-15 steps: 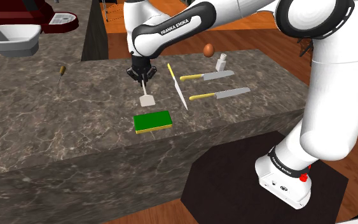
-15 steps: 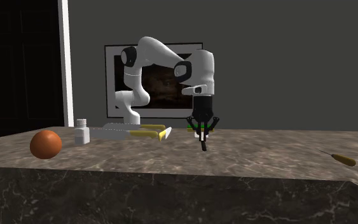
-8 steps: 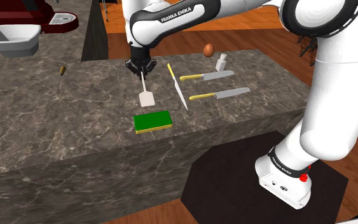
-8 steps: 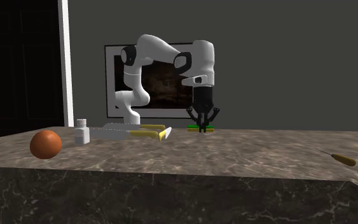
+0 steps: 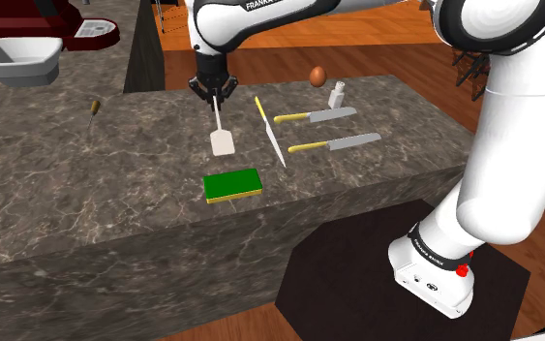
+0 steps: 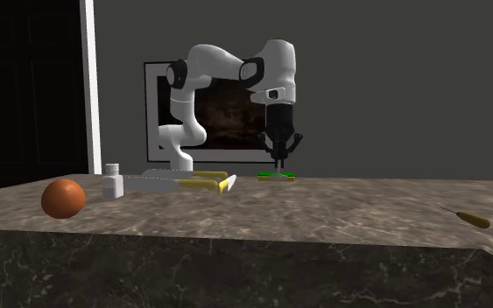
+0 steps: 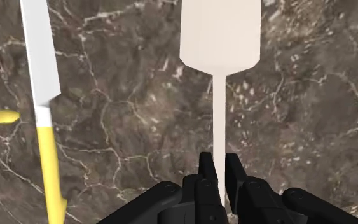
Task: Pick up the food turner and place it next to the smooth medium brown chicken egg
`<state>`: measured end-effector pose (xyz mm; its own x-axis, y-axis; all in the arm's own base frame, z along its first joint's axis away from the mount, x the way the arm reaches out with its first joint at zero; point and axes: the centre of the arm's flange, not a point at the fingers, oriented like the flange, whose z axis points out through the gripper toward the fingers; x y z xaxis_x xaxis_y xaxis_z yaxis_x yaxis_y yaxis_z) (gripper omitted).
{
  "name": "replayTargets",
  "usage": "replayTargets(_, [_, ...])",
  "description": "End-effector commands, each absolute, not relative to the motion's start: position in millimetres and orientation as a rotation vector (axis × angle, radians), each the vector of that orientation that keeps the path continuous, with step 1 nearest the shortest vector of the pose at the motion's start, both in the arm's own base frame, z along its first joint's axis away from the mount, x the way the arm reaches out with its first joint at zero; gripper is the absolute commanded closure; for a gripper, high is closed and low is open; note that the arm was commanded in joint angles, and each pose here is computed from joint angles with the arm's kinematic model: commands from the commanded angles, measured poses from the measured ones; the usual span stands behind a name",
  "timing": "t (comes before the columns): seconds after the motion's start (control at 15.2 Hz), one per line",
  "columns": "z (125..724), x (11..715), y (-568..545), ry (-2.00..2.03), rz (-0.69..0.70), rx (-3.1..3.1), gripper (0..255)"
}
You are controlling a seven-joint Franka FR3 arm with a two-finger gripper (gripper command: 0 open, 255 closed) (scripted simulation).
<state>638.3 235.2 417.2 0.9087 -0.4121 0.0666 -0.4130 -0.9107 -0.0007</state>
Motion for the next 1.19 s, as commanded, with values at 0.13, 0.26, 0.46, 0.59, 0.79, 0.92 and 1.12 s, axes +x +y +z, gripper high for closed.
replayTargets(0.13, [438.8,638.1,234.8,-0.660,0.101,3.056,255])
replayTargets(0.26, [449.4,638.1,234.8,-0.660,0.101,3.056,255])
replayTargets(0.46, [465.2,638.1,234.8,-0.660,0.101,3.056,255])
replayTargets(0.59, [475.8,638.1,234.8,-0.660,0.101,3.056,255])
replayTargets(0.79, [491.6,638.1,234.8,-0.660,0.101,3.056,255])
replayTargets(0.92, [493.1,634.8,222.1,-0.660,0.101,3.056,255])
replayTargets(1.12, [493.2,624.9,183.7,-0.660,0.101,3.056,255])
